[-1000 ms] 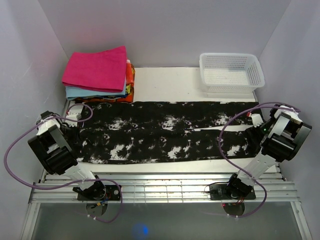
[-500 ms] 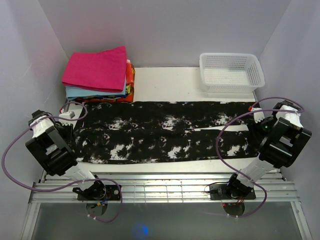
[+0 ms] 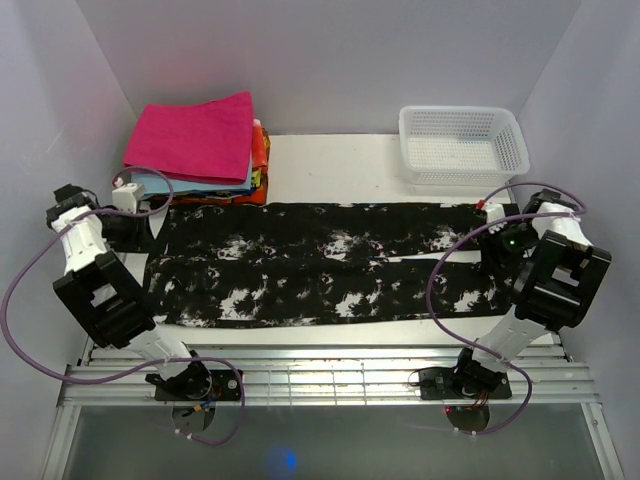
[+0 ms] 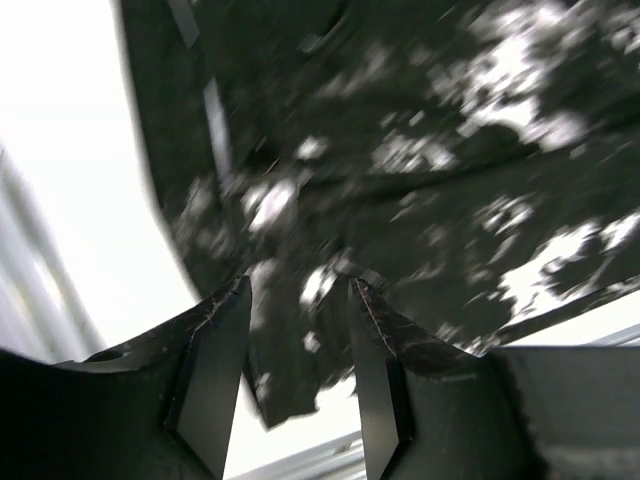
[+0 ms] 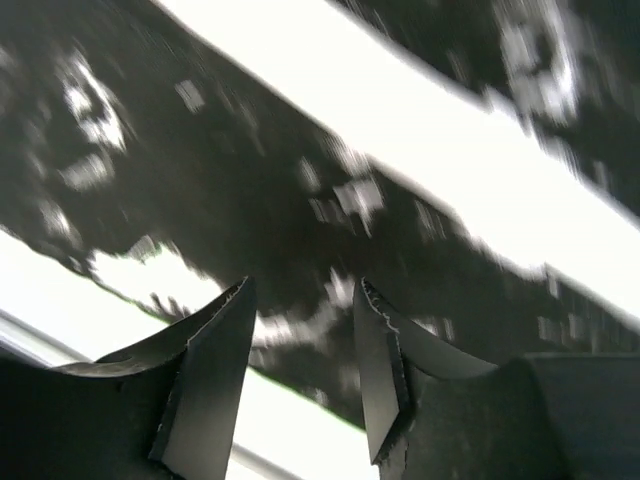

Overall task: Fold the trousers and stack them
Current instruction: Flatten the trousers out

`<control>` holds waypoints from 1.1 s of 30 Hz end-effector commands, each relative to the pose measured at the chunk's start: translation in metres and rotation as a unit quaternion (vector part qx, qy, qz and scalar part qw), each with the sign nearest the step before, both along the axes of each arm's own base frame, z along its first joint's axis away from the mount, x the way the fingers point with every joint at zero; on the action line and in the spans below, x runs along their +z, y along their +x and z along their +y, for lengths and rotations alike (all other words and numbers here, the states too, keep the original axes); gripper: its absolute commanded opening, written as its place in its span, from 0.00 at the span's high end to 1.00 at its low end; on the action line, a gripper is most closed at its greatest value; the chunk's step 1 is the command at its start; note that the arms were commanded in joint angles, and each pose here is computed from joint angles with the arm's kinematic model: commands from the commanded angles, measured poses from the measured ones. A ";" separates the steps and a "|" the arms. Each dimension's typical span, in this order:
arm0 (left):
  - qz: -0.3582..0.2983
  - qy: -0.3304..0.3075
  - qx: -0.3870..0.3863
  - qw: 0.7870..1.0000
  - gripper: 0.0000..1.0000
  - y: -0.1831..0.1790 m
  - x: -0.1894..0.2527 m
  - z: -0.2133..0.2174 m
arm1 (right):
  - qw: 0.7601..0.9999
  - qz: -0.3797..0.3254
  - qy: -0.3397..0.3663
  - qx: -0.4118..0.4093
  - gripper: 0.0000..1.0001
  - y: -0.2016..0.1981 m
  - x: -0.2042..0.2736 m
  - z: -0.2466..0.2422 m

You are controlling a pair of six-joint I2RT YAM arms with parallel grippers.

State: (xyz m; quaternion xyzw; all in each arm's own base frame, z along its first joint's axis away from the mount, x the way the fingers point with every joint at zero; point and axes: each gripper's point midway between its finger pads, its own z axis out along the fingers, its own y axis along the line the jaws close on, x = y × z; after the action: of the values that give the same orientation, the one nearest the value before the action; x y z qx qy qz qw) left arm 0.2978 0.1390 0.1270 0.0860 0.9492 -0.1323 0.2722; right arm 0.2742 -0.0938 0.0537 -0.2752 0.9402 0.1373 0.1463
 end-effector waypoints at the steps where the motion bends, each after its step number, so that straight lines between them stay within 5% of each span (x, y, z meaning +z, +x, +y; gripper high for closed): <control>1: -0.019 -0.049 -0.020 0.998 0.46 0.029 0.010 -0.038 | 1.000 -0.006 0.011 0.024 0.51 0.007 -0.007 0.033; 9: 0.060 -0.030 -0.027 0.997 0.58 0.011 -0.067 -0.051 | 0.995 0.072 -0.016 0.069 0.61 -0.056 -0.068 0.054; 18: 0.128 0.041 -0.046 0.990 0.65 -0.042 -0.103 -0.007 | 0.983 0.095 -0.013 0.154 0.66 -0.121 -0.055 0.069; 23: 0.062 0.084 -0.039 0.994 0.59 0.000 -0.056 0.027 | 0.992 -0.012 0.017 0.126 0.63 -0.042 0.008 0.072; 33: -0.003 -0.025 -0.042 0.999 0.57 0.072 -0.031 -0.018 | 0.991 -0.102 0.066 0.051 0.62 0.125 0.043 0.071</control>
State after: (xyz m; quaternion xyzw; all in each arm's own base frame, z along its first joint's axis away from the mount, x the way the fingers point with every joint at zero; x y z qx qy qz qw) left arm 0.3546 0.1482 0.0979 0.1283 0.9520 -0.1087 0.2558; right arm 0.3761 -0.0374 0.0999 -0.3529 0.8910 0.1448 0.2460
